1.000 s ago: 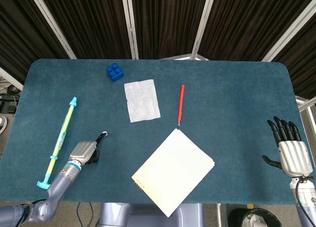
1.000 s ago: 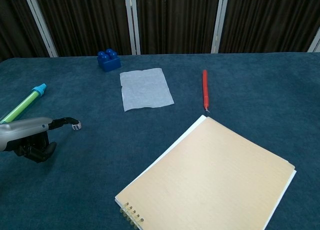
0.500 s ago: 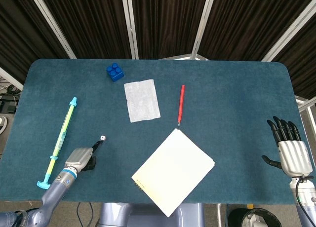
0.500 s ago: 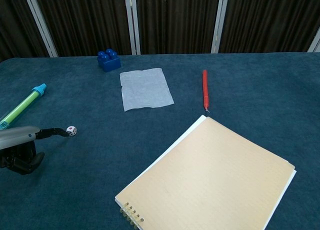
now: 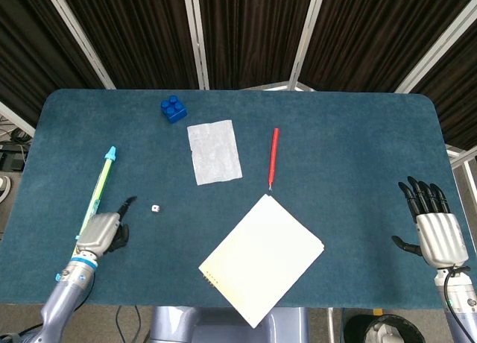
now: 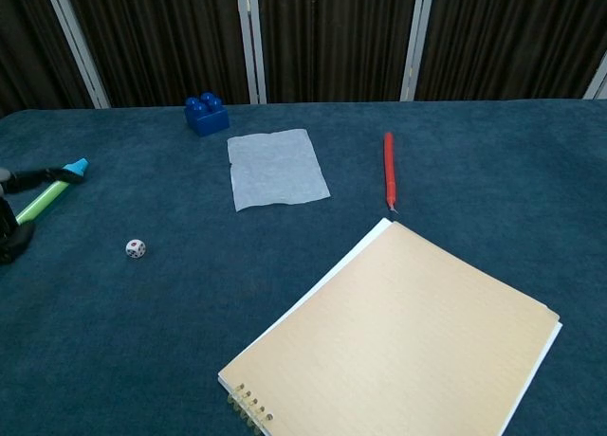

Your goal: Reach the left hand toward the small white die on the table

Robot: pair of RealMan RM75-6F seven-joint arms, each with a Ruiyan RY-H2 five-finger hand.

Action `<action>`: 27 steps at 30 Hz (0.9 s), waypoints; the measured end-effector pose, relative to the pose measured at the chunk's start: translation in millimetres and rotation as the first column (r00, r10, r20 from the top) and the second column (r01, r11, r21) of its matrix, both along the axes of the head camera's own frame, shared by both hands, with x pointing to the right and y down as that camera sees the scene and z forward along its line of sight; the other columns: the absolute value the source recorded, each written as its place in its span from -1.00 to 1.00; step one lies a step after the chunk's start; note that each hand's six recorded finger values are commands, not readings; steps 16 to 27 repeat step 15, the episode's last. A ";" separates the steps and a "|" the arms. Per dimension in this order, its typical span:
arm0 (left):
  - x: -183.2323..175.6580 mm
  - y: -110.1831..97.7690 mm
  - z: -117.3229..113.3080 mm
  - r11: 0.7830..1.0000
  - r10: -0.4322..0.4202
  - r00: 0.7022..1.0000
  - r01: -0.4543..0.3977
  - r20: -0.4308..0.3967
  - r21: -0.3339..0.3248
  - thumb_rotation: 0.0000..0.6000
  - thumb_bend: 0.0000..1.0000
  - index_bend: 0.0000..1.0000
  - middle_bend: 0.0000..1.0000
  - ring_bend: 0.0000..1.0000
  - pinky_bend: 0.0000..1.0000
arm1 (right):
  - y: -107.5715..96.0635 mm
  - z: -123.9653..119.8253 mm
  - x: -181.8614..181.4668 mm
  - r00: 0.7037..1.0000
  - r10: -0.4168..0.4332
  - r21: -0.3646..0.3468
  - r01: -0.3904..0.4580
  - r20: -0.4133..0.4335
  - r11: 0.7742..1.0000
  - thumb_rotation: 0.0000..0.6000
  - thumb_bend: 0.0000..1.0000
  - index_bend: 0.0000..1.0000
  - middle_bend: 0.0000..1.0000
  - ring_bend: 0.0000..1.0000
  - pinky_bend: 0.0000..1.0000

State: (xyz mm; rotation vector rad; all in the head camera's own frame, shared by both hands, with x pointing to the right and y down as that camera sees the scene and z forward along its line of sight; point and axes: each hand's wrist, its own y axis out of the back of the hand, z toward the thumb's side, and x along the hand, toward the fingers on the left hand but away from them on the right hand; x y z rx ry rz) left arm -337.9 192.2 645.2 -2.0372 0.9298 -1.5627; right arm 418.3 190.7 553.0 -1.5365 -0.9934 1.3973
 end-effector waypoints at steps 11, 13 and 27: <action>-80.6 -23.7 -86.9 0.919 -0.096 0.991 0.051 0.094 0.392 1.00 -1.00 -1.00 -1.00 -1.00 -1.00 | 2.8 -6.0 0.9 1.000 -0.004 0.011 0.004 0.024 1.000 1.00 -1.00 -1.00 -1.00 -1.00 -1.00; -90.1 -19.0 -89.3 0.919 -0.106 0.989 0.059 0.102 0.390 1.00 -1.00 -1.00 -1.00 -1.00 -1.00 | 3.2 -6.2 2.9 1.000 0.000 0.011 0.000 0.022 1.000 1.00 -1.00 -1.00 -1.00 -1.00 -1.00; -96.4 -15.8 -89.4 0.923 -0.111 0.988 0.064 0.103 0.379 1.00 -1.00 -1.00 -1.00 -1.00 -1.00 | 3.5 -5.9 5.1 1.000 0.004 0.011 -0.004 0.017 1.000 1.00 -1.00 -1.00 -1.00 -1.00 -1.00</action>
